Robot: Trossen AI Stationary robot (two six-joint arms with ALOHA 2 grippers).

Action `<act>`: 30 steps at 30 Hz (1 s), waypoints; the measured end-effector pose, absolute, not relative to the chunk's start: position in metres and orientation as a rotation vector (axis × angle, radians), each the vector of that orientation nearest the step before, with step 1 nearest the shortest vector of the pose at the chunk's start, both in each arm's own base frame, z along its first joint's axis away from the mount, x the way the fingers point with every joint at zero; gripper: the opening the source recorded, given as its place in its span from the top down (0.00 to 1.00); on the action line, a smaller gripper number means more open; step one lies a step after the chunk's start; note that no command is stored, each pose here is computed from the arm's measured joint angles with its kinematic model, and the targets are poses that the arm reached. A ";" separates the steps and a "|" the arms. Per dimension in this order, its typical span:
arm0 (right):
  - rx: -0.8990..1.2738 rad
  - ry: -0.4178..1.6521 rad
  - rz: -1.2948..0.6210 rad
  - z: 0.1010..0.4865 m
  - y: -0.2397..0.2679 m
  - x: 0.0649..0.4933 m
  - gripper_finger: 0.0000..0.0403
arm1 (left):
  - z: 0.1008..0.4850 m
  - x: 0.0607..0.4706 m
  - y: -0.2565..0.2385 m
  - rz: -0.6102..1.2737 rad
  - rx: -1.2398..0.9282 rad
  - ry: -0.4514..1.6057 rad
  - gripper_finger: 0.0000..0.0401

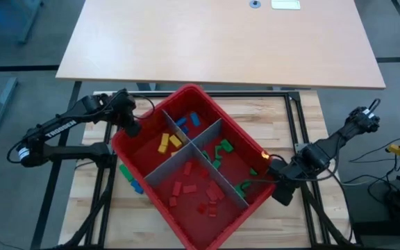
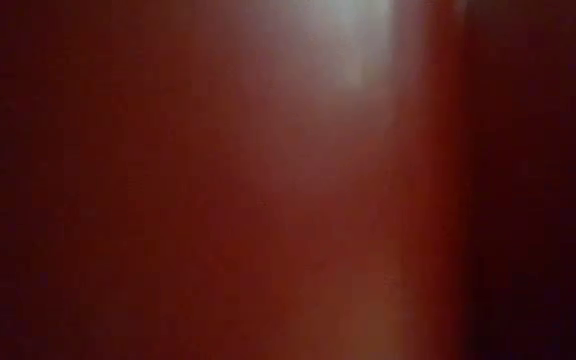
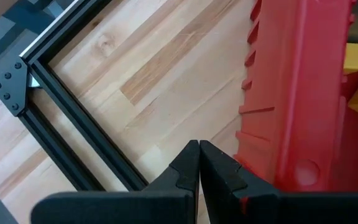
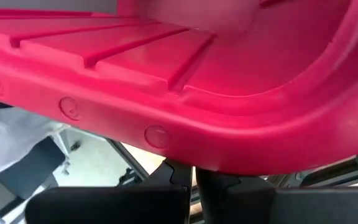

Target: Sort blocks

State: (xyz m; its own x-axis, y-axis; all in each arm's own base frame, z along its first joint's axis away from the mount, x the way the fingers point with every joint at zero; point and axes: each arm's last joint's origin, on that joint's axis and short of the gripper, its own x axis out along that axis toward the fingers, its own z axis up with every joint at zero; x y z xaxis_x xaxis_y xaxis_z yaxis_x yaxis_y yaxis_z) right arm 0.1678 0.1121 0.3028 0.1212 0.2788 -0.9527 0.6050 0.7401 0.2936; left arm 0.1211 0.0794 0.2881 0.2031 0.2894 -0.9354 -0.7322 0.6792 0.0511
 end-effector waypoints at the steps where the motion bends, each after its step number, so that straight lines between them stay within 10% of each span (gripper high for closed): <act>1: 0.770 1.465 -0.280 0.303 0.110 0.169 1.00 | 0.288 0.121 0.080 0.749 -0.457 1.164 1.00; 30: 0.799 1.364 -0.282 0.303 0.054 0.197 1.00 | 0.283 0.136 0.108 0.791 -0.430 1.091 1.00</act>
State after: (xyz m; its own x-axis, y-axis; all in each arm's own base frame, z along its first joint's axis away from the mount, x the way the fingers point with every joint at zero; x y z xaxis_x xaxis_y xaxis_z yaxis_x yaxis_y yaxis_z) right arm 0.1967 0.0537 0.3035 0.2214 0.2616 -0.9394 0.6130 0.7119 0.3427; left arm 0.1355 0.1078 0.2834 0.2338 0.3549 -0.9052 -0.7505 0.6578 0.0641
